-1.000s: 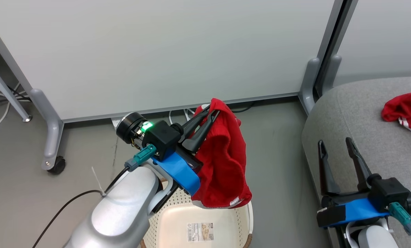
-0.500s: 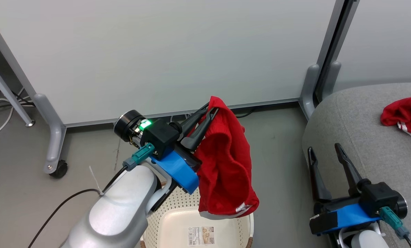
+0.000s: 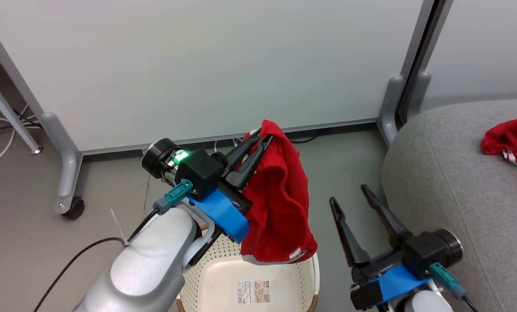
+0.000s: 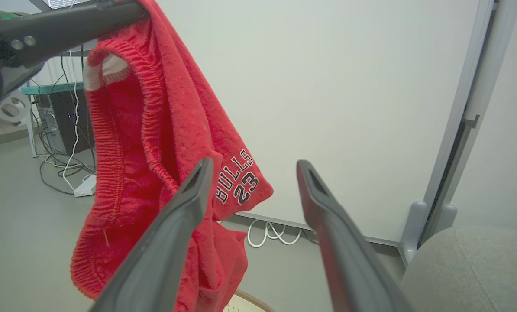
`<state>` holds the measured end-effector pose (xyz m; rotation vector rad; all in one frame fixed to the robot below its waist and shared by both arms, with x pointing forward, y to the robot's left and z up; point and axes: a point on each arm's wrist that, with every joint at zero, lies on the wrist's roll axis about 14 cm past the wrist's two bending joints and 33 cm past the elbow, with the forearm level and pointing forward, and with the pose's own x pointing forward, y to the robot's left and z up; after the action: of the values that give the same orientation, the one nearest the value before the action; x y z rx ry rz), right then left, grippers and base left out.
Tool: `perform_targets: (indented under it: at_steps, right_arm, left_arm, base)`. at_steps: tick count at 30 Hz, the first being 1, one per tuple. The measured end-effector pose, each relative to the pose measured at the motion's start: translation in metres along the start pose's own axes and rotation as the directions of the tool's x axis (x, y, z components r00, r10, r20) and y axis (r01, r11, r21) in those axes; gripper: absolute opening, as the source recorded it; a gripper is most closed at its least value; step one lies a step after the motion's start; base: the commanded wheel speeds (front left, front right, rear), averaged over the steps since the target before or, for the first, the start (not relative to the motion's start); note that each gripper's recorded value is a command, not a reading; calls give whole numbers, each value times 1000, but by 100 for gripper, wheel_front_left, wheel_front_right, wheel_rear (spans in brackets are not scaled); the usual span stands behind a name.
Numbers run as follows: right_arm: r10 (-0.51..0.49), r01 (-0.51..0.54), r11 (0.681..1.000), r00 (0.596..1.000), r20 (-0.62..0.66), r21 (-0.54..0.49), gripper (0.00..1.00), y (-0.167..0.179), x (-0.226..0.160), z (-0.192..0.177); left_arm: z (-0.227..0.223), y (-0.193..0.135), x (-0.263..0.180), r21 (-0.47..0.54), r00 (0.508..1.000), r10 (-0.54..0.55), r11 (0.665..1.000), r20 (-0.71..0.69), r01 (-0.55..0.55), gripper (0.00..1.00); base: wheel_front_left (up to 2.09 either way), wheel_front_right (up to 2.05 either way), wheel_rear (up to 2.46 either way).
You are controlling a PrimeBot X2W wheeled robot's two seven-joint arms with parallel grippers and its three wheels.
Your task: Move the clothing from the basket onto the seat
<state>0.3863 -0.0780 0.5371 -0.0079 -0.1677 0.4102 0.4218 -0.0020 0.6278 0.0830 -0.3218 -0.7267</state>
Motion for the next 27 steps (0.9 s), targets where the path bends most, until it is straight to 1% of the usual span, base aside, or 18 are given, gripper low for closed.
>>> perform_targets:
  at_steps: [5,12,20,27]
  right_arm:
    - [91,-91,996,996,19,-17,100,21,13,6]
    - [186,-185,982,982,28,-44,100,42,28,10]
    - [235,-232,970,971,38,-68,100,53,51,16]
    - [257,-255,962,966,14,-95,100,57,70,12]
  left_arm:
    - [-1,3,2,-1,1000,3,1000,1,-3,0]
    - [-7,4,3,-8,1000,3,1000,-11,-3,0]
    - [-11,5,5,-13,1000,2,1000,-17,-2,0]
    - [-14,4,8,-20,1000,-2,1000,-17,2,0]
  base:
    - [0,0,0]
    - [0,0,0]
    - [0,0,0]
    - [0,0,0]
